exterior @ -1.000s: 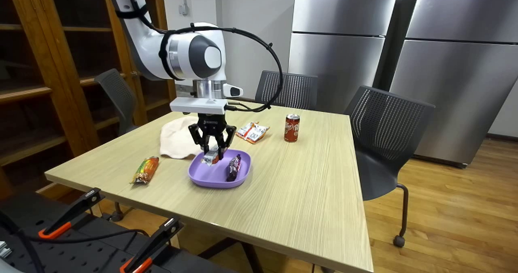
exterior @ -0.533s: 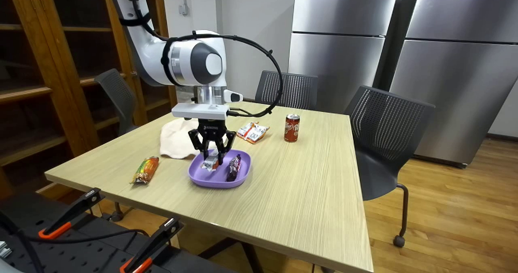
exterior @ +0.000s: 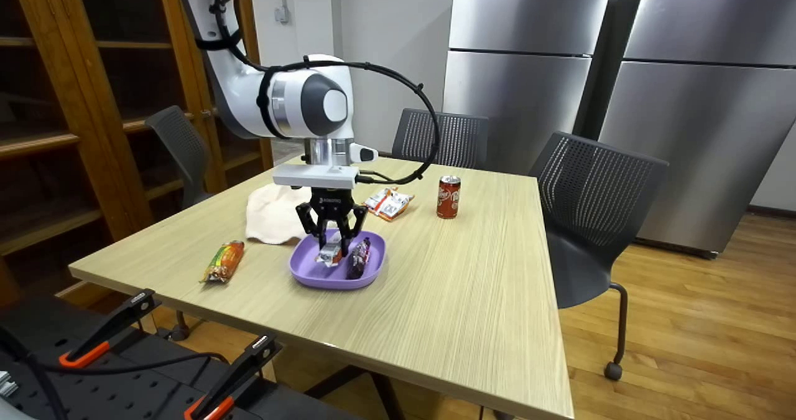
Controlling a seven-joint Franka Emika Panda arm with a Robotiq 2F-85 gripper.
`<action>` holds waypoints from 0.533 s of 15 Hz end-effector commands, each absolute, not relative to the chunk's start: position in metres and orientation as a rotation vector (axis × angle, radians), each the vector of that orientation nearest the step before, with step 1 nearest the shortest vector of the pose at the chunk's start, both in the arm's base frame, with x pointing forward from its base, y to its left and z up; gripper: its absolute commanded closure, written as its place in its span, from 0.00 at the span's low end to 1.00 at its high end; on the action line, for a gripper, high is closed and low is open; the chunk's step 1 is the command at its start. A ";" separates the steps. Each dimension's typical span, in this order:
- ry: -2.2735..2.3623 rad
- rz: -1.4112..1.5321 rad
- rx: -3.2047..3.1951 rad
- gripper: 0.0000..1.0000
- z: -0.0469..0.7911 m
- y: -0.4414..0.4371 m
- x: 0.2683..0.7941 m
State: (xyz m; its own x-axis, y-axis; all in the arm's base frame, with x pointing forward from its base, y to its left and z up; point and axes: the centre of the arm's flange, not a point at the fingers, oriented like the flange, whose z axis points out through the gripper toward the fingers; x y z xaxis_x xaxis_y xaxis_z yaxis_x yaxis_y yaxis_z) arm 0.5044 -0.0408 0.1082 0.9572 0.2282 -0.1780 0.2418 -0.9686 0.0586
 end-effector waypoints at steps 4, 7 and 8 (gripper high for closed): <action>0.385 -0.289 3.004 0.55 0.107 -0.051 0.512; 0.399 -0.288 2.995 0.26 0.109 -0.049 0.512; 0.403 -0.286 2.995 0.19 0.110 -0.049 0.511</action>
